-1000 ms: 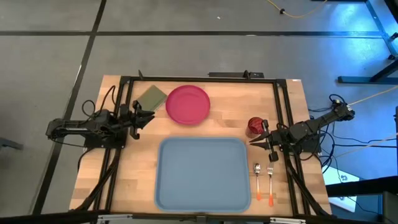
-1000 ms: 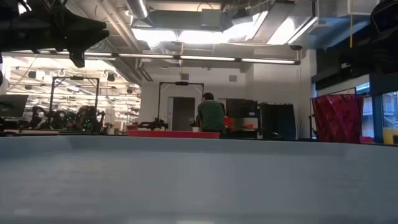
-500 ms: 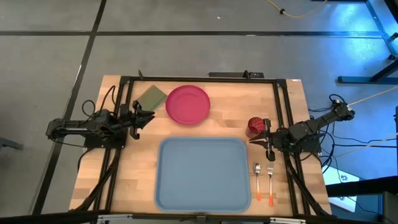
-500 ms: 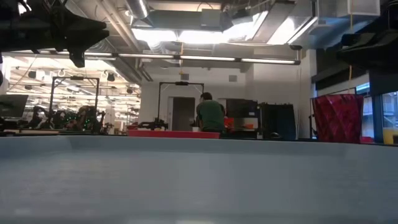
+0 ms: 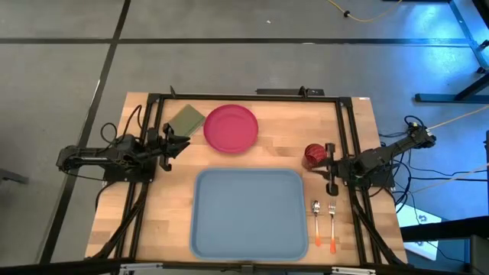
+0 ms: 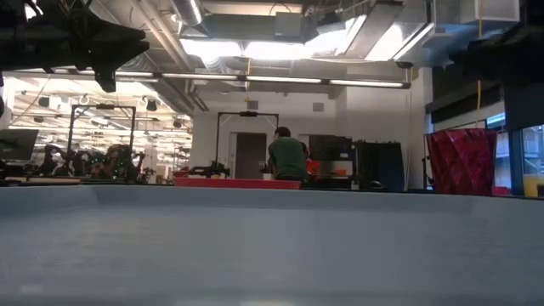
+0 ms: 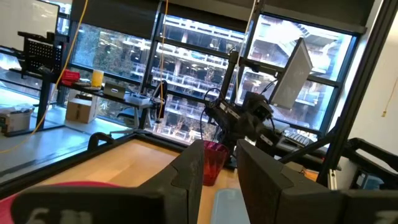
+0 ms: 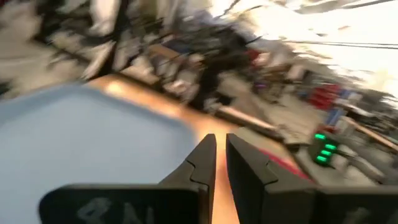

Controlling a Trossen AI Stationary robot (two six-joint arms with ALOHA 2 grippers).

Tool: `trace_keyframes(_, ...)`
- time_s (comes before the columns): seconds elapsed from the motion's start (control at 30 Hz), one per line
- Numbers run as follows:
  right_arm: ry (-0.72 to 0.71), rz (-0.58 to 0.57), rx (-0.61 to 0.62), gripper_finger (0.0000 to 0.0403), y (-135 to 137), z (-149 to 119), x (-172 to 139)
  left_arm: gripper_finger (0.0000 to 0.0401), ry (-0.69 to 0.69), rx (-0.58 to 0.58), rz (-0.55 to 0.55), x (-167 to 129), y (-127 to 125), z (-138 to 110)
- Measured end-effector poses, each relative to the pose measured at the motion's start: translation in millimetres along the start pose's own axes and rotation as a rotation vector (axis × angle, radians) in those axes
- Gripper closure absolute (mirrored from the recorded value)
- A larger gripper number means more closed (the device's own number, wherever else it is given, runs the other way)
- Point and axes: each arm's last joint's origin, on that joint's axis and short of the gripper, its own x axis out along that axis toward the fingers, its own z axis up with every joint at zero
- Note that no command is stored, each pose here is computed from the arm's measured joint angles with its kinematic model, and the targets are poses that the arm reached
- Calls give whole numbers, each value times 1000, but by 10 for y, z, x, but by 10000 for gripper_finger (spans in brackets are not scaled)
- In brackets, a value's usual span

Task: Pick and place plate/cup/fork/spoon on tray
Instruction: Put the red cup on the blue tray

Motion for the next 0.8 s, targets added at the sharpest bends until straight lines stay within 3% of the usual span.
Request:
trace_keyframes(0.5, -219, -125, 116, 360, -121, 228, -33, 313, -1, 0, 5, 0, 1, 0)
trace_keyframes(0.67, -231, -130, 120, 360, -127, 239, -36, 313, -23, 19, 93, -1, 27, 8)
trace_keyframes(0.8, -336, -159, 142, 360, -179, 330, -69, 313, -80, 23, 109, -3, 22, 60)
